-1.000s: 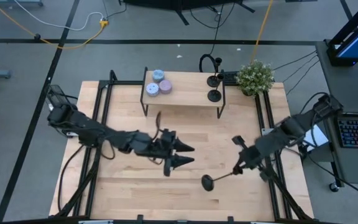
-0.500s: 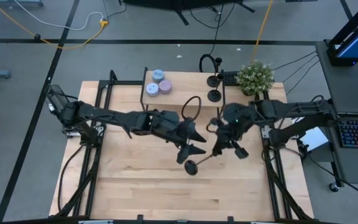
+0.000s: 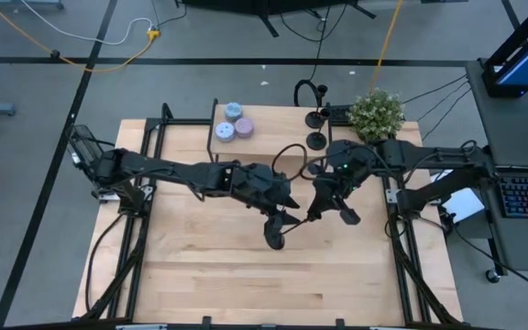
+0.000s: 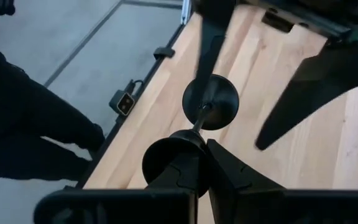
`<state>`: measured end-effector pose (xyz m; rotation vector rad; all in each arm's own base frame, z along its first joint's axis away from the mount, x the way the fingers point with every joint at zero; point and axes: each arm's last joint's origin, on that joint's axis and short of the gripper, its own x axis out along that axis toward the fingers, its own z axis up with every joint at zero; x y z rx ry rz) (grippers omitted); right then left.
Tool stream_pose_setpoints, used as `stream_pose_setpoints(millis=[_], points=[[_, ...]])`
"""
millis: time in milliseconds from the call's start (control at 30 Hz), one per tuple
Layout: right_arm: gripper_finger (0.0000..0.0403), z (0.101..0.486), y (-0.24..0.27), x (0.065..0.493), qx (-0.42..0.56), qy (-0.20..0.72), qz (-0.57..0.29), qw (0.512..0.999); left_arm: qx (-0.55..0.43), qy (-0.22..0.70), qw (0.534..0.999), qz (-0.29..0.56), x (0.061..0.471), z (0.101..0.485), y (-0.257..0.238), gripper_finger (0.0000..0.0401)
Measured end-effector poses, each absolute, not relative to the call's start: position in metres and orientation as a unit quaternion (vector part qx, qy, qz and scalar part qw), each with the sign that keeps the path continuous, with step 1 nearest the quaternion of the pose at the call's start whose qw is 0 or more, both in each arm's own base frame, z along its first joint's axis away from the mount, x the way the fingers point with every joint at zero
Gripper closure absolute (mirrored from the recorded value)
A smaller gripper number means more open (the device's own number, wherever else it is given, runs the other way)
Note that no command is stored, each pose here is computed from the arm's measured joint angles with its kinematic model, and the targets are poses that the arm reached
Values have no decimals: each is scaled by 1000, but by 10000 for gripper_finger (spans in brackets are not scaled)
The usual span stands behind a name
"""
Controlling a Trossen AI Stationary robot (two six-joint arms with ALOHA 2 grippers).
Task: Pick & Place candle stick holders
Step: Put the black candle holder on the shelf
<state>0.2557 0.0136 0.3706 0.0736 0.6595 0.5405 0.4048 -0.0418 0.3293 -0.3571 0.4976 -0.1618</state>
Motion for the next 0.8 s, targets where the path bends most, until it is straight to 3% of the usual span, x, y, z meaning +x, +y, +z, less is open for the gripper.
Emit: stream_pose_setpoints(millis=[400, 800], points=[[399, 350, 9, 288, 53, 334, 251, 907, -174, 270, 944, -79, 406, 320, -46, 162], [399, 353, 8, 291, 61, 315, 244, 915, -167, 305, 937, -36, 401, 313, -51, 162]])
